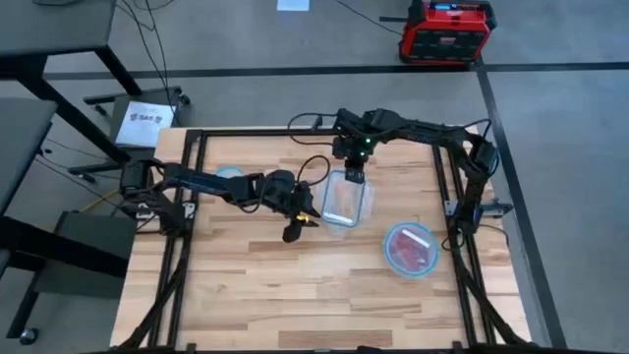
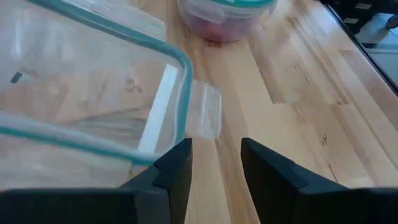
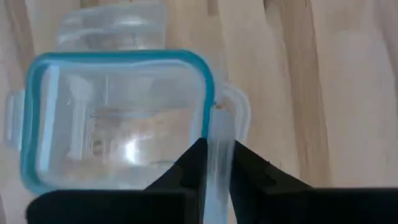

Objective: Sort candy
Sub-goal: Close the rectangular transparent bin

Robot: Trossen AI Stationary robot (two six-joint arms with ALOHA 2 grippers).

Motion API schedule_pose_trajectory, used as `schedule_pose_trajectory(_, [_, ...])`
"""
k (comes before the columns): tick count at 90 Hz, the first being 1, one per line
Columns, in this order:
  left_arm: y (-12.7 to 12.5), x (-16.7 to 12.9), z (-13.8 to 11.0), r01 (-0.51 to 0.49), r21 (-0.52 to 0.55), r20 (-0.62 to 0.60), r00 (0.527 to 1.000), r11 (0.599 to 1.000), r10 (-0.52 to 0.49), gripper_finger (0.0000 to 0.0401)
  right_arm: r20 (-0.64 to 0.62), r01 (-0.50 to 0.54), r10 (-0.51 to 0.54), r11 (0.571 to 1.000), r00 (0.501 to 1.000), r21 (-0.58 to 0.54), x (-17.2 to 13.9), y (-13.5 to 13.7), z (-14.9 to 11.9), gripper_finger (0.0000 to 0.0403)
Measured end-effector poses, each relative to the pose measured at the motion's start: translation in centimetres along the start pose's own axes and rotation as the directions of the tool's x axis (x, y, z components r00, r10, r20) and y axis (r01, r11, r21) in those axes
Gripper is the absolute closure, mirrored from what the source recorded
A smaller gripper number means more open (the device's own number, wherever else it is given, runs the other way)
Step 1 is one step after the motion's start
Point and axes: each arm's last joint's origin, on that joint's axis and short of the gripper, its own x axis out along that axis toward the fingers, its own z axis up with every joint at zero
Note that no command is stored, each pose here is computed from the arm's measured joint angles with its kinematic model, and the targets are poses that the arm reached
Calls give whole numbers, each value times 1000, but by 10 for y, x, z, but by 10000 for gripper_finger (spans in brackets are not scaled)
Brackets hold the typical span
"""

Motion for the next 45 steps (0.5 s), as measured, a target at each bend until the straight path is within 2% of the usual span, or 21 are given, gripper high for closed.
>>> schedule_pose_trajectory(31, [0,0,-1,1,-3,-7,1000,1000,-1,278,-46,88,-82,986,996,139,-1,-19,-10,320])
schedule_pose_trajectory(45, [-4,1,-1,10,-1,-15,1000,1000,-10,278,-76,93,-80,978,994,188,-6,-29,-17,302])
